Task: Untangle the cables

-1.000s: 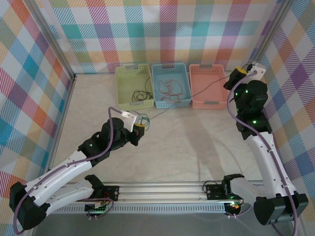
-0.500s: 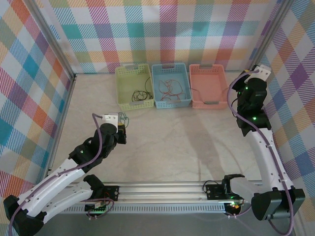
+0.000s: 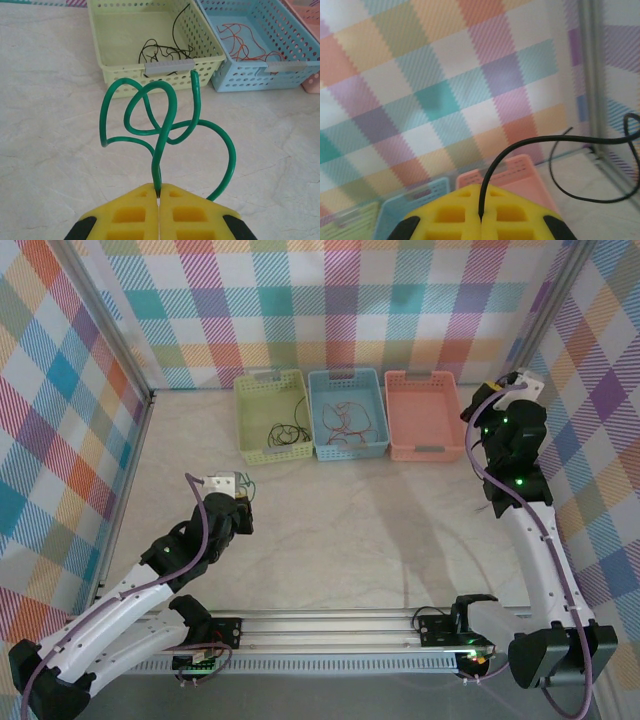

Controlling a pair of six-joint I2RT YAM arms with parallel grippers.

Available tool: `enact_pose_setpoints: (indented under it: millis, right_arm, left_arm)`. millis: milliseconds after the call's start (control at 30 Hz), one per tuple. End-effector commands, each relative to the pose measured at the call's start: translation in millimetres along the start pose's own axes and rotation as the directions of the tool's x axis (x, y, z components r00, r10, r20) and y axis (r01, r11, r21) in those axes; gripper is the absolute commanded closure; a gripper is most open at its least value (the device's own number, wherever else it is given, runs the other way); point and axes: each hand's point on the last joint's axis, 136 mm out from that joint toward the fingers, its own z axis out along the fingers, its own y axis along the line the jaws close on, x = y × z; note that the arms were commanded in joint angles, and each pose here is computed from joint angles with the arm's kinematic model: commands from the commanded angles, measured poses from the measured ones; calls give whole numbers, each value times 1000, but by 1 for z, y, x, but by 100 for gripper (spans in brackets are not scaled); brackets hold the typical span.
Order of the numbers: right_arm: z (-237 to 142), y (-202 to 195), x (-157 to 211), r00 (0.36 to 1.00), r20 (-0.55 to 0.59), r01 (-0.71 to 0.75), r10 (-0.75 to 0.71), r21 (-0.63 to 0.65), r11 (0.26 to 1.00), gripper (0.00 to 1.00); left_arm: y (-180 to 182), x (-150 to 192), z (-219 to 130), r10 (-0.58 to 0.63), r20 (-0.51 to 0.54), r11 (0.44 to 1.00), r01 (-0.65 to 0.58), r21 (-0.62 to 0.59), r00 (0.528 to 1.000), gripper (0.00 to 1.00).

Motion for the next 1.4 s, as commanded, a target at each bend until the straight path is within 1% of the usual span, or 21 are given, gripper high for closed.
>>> enact_pose_setpoints:
  millis: [0,67,100,133,200,300,333,367,467,533,600,733,933,1067,1167,1267,1333,1367]
  right_arm:
    - [-7,51,-15,999,7,-42,45,-259,965,100]
    - [-22,90,-24,999,28,-26,43,-440,898,100]
    - [-35,112,-31,997,58,-11,51,-544,839,100]
    - [-44,127,-35,995,74,-3,61,-608,794,100]
    - [-55,156,-40,995,72,-3,71,-678,735,100]
    - [-54,195,-35,998,16,-31,65,-749,662,100]
    - [-51,206,-33,998,-5,-47,67,-768,638,100]
    - [-45,216,-30,997,-29,-67,72,-781,621,100]
    - [-25,247,-24,994,-73,-106,80,-806,582,100]
    - [-6,263,-23,987,-123,-158,100,-814,559,100]
    - [8,275,-24,981,-155,-194,117,-823,533,100]
    - [34,298,-24,972,-194,-236,135,-828,509,100]
    - [65,334,-2,946,-284,-325,159,-832,450,100]
    - [92,363,31,920,-356,-392,166,-823,411,100]
    - [121,379,74,888,-428,-457,165,-791,407,100]
    - [147,383,128,844,-514,-527,150,-746,408,100]
    - [162,380,179,797,-590,-582,133,-689,431,100]
    - [164,380,198,783,-612,-593,113,-678,434,100]
  left_arm:
    - [2,0,3,-42,16,999,42,1,999,100]
    - [2,0,4,-54,23,999,54,5,998,100]
    - [0,-2,4,-60,29,998,60,13,998,100]
    - [0,-2,4,-65,33,998,64,16,997,100]
    - [-1,-4,6,-75,44,997,74,21,996,100]
    - [-2,-5,8,-86,52,996,85,25,995,100]
    - [-2,-4,9,-87,50,996,86,24,995,100]
    - [-5,-10,9,-101,73,994,98,43,992,100]
    - [-7,-10,12,-99,65,994,97,44,993,100]
    - [-5,-9,13,-97,61,995,95,34,993,100]
    - [-4,-10,12,-97,65,995,95,32,993,100]
    - [0,-10,11,-106,79,994,104,26,991,100]
    - [5,-12,10,-116,96,993,114,24,989,100]
    - [8,-12,7,-122,104,992,120,24,987,100]
    - [10,-13,5,-123,109,992,121,23,986,100]
    - [10,-11,4,-126,102,992,124,30,987,100]
    - [9,-9,3,-124,92,992,121,37,988,100]
    - [10,-10,2,-125,94,992,122,37,988,100]
